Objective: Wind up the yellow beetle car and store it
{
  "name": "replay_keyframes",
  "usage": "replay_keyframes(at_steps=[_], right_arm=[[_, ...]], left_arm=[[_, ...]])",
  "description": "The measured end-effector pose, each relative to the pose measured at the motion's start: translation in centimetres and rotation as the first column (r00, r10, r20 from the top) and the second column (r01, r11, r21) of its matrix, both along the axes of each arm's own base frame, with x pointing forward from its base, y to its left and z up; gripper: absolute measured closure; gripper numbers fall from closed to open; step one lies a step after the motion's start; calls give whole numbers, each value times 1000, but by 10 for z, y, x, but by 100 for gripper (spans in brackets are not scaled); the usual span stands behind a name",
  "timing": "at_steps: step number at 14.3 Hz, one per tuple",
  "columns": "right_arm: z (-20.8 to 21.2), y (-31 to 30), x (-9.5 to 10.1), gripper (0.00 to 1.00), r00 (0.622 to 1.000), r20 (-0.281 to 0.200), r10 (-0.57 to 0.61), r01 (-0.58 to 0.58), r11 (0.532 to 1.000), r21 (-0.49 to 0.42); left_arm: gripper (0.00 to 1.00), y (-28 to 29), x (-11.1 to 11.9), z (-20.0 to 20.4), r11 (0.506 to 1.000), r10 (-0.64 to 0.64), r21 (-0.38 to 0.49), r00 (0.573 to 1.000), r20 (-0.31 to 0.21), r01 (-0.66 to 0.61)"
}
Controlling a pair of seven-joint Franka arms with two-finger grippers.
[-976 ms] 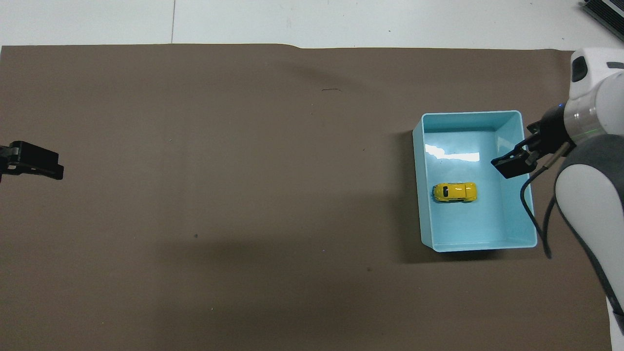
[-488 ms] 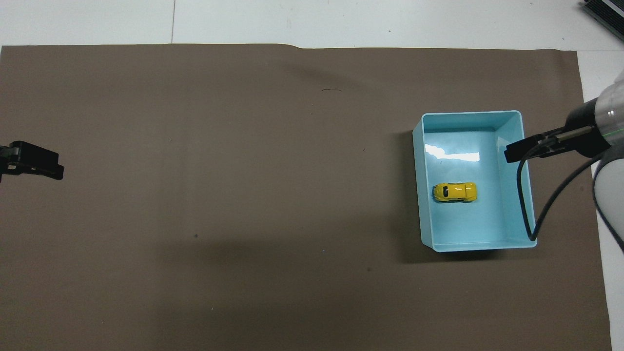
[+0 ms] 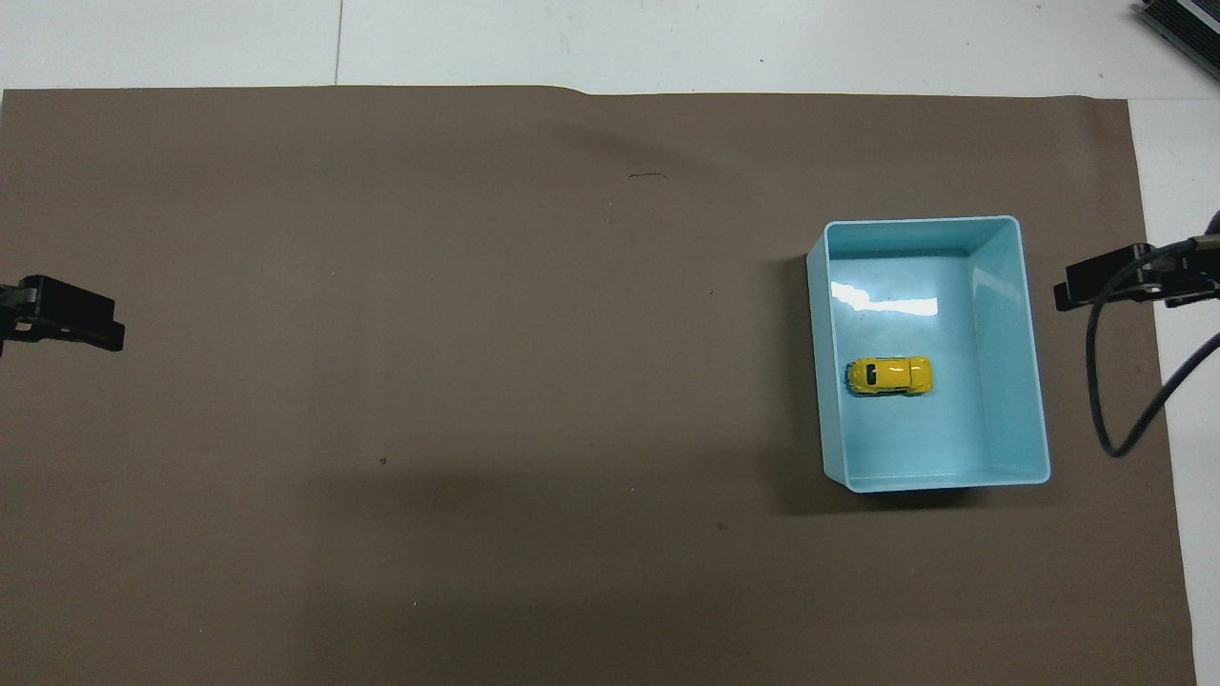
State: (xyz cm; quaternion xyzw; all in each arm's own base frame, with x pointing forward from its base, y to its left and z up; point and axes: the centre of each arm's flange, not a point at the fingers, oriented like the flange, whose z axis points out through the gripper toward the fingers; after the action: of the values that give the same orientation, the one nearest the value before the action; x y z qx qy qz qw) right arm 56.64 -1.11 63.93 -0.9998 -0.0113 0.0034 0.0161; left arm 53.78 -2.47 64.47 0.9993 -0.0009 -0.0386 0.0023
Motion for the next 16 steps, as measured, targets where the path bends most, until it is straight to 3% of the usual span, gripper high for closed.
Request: replay_keyframes(at_steps=[2,7,16], right_arm=[[0,5,0,0,1000,1,9,-9,1000,0],[21,4,-4,0,998,60,5,-5,1000,0],[22,3,-4,0,998,62,4,-4,1000,0]], left_arm=[[0,0,0,0,1000,0,0,1000,0,0],[0,0,0,0,1000,0,0,1000,0,0],[0,0,0,0,1000,0,0,1000,0,0]])
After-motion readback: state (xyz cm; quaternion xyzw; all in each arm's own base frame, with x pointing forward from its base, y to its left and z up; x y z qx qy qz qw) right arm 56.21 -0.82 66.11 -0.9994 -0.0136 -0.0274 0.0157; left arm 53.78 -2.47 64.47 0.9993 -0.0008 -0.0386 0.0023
